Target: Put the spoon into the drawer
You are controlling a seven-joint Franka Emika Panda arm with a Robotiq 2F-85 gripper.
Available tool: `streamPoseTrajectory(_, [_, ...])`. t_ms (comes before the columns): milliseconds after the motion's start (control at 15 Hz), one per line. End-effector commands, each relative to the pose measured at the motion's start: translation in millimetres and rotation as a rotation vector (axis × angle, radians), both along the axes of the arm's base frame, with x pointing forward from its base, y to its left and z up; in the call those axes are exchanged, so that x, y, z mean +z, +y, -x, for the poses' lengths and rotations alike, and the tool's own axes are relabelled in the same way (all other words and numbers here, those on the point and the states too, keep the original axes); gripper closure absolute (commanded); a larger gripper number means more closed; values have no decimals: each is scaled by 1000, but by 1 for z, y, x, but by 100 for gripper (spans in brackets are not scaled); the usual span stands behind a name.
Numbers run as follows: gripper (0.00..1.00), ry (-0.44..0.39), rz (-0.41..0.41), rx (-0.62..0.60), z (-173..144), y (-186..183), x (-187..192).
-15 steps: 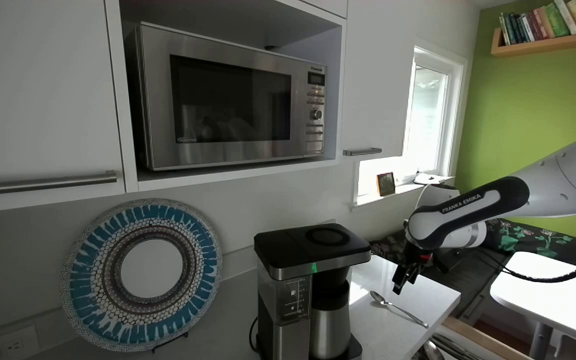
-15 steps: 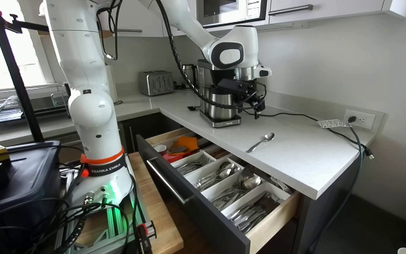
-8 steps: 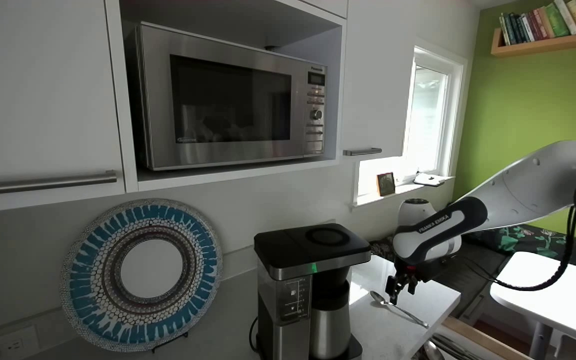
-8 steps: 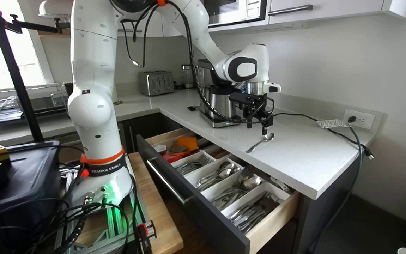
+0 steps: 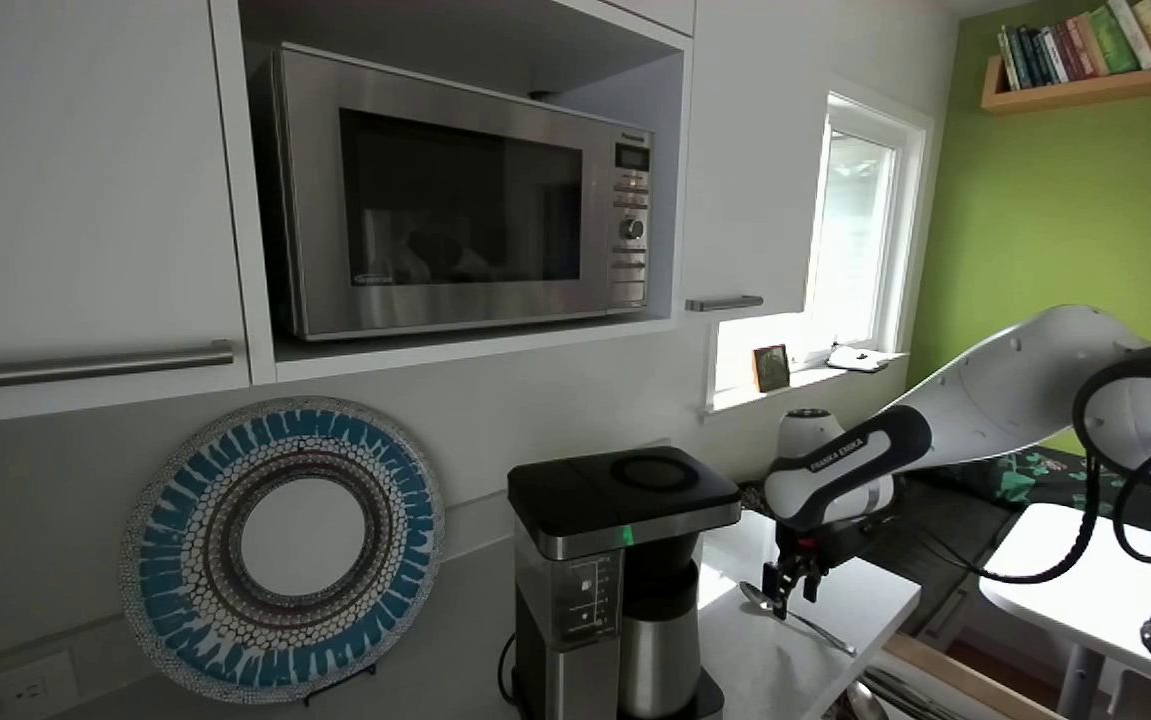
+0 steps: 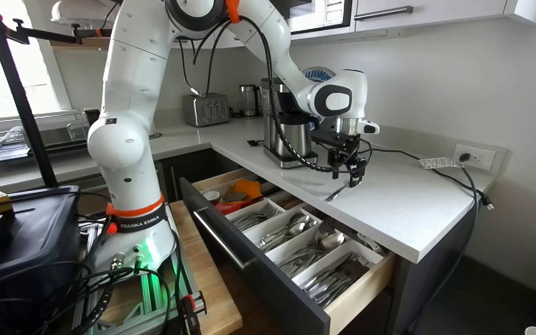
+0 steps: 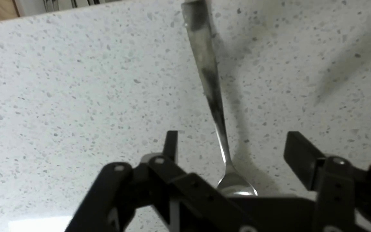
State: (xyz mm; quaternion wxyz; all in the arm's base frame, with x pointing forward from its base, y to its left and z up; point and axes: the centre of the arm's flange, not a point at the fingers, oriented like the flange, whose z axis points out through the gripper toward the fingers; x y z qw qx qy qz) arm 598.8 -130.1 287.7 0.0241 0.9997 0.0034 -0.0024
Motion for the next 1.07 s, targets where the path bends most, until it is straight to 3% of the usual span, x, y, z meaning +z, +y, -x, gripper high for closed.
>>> streamPoseTrajectory(0, [47,25,-40,15,-11,-8,-10])
streamPoseTrajectory(467, [99,30,-76,79,-16,-5,-16])
streamPoseTrajectory(800, [94,32,-84,97,-18,-3,-17])
streamPoseTrajectory(1000, [98,38,-94,102,-18,-4,-16])
